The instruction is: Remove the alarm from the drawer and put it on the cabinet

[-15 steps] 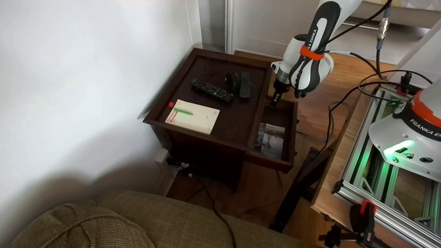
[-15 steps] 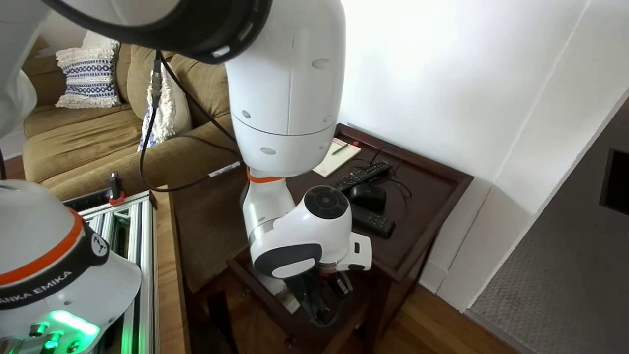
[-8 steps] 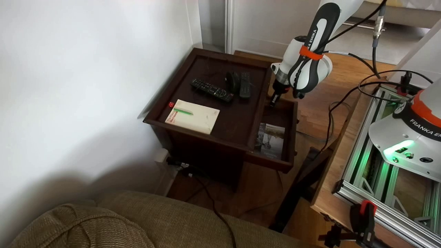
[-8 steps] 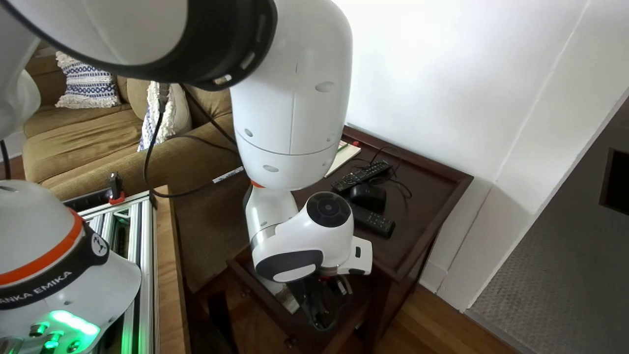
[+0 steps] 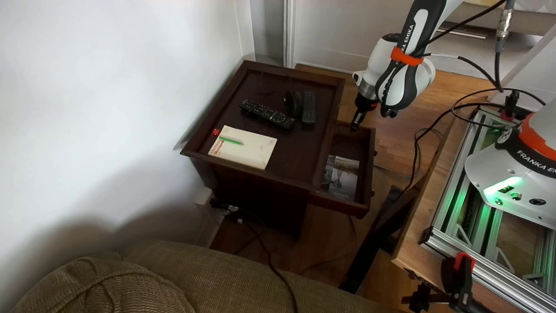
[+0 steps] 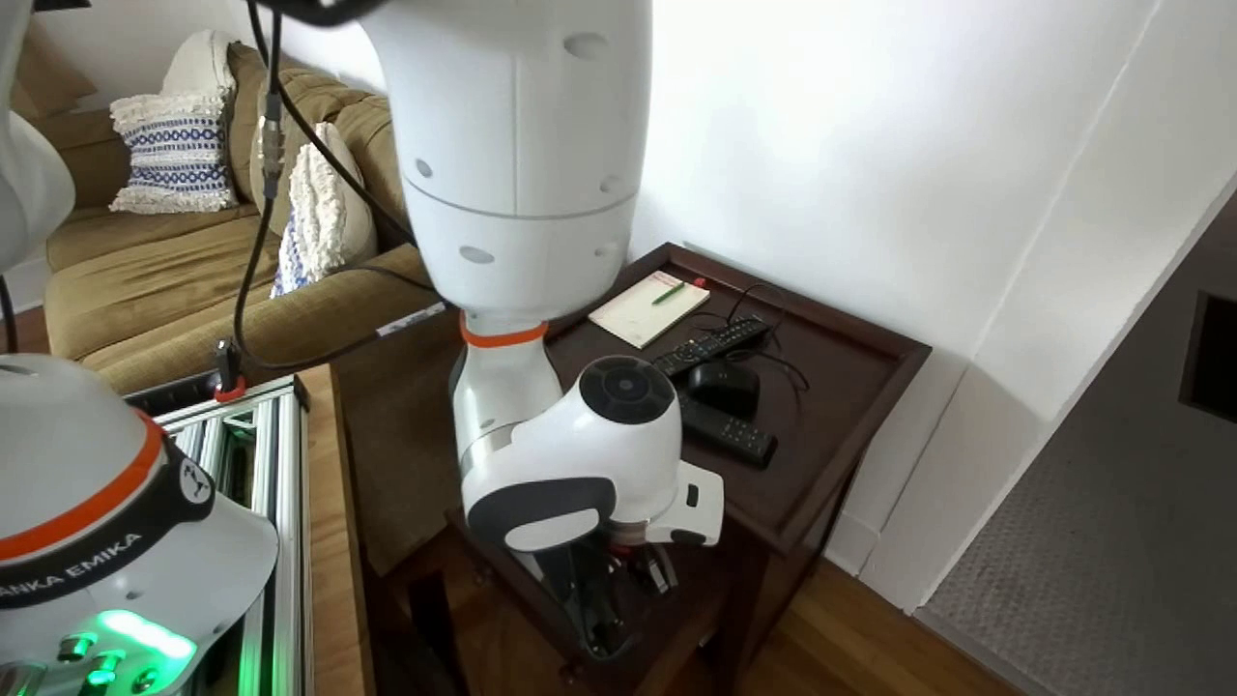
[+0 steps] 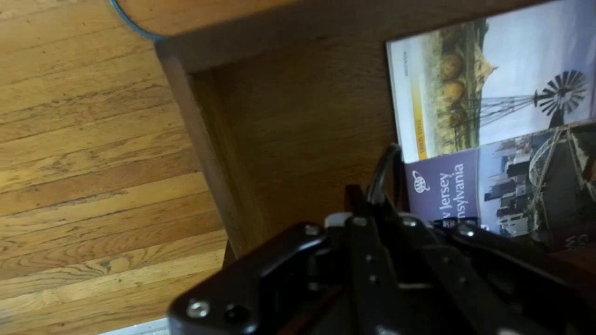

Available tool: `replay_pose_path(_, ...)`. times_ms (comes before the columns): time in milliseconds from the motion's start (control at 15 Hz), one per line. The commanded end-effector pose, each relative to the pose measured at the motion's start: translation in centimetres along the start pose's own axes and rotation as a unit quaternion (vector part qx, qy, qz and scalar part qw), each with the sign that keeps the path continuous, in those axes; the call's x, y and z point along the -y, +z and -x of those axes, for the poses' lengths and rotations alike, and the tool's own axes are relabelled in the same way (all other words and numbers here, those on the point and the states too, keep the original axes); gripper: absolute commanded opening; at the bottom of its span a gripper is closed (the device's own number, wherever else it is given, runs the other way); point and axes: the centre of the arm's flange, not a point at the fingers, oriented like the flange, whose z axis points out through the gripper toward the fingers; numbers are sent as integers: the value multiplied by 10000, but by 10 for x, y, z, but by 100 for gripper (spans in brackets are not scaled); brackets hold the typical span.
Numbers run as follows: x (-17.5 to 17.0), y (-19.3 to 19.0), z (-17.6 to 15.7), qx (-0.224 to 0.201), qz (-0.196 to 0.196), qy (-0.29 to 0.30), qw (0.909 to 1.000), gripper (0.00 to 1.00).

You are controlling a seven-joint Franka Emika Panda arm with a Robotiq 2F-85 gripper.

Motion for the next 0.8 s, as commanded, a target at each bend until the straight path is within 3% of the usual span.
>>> replay_pose_path(0,6,-57,35,700,271,42,9972,1)
replay_pose_path(133,9,-76,45,1009,153,-53,9948,1)
replay_pose_path(533,50,-124,49,1574,-761,-216,9844,1)
replay_pose_path(733,68,-145,36,1705,-1506,-154,9737,1)
